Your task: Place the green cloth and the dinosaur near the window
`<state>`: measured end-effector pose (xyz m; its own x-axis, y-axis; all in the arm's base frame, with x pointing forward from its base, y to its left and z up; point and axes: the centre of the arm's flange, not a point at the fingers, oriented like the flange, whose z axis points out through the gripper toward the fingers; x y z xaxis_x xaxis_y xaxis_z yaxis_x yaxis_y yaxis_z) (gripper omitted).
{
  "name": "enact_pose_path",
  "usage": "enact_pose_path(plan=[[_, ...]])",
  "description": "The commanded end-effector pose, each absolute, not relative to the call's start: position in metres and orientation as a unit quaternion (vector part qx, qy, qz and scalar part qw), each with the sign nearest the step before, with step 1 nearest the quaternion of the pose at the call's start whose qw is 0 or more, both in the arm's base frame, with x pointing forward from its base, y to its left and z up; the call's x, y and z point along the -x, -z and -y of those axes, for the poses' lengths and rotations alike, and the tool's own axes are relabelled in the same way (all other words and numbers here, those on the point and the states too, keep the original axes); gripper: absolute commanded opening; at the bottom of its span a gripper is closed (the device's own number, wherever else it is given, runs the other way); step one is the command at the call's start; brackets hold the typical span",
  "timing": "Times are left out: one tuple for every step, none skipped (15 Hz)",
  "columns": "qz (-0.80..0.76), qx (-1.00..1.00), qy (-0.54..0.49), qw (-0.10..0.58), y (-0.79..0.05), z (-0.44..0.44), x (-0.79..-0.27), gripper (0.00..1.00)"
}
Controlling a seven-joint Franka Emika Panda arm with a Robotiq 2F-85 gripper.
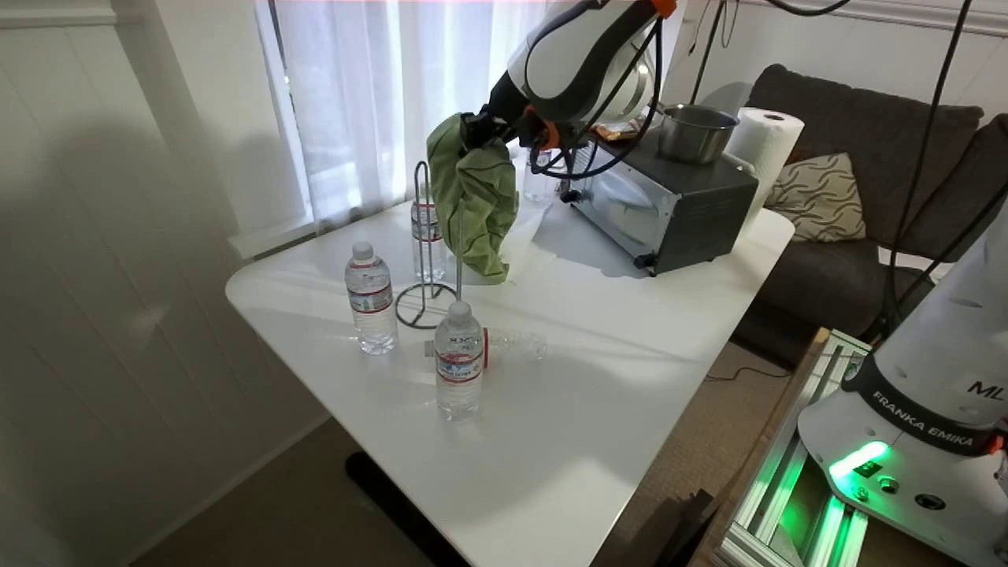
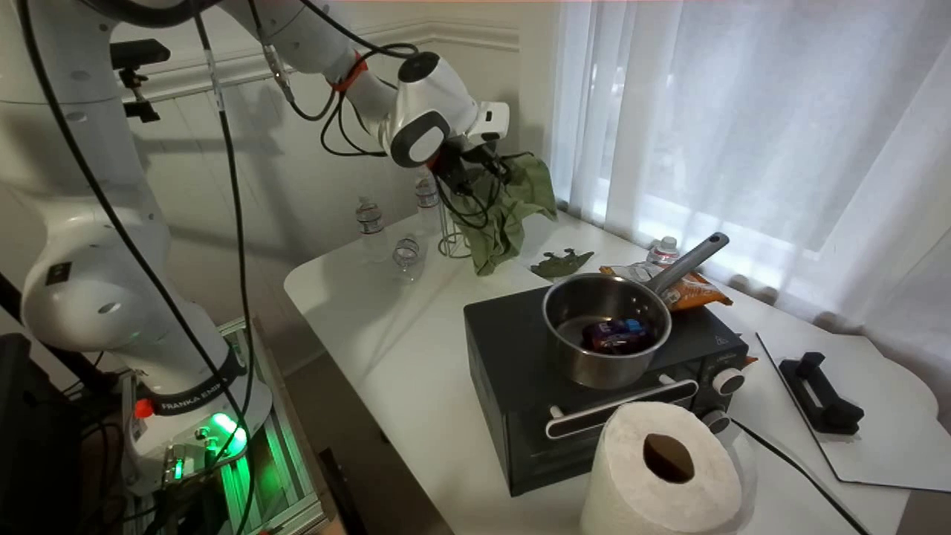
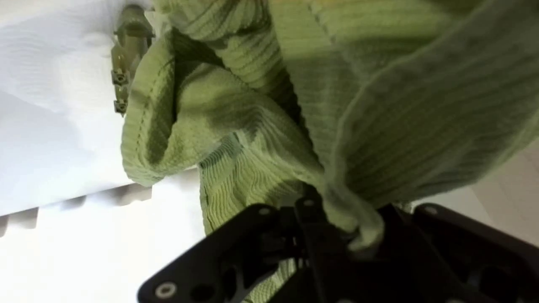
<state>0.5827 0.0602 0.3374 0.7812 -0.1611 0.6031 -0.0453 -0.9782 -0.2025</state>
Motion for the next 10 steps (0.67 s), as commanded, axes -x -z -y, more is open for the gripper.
enact_pose_path(plan=[[-0.084, 0.922, 0.368, 0.085, -0.371, -0.038, -0.577, 0.05], [-0.089, 0.916, 0.383, 0.083, -0.38, -0.031, -0.579, 0.05], [-0.096, 0.909, 0.397, 0.084, -0.389, -0.025, -0.582, 0.05], [-0.098, 0.901, 0.415, 0.085, -0.398, -0.019, -0.585, 0.05], [-0.092, 0.892, 0.432, 0.096, -0.405, -0.016, -0.588, 0.05], [-0.087, 0.888, 0.439, 0.106, -0.41, -0.016, -0.591, 0.05], [-0.081, 0.885, 0.442, 0.119, -0.413, -0.021, -0.596, 0.05], [-0.072, 0.88, 0.452, 0.127, -0.415, -0.028, -0.601, 0.05], [-0.068, 0.877, 0.454, 0.139, -0.415, -0.036, -0.607, 0.05], [-0.057, 0.869, 0.47, 0.144, -0.415, -0.044, -0.617, 0.05]])
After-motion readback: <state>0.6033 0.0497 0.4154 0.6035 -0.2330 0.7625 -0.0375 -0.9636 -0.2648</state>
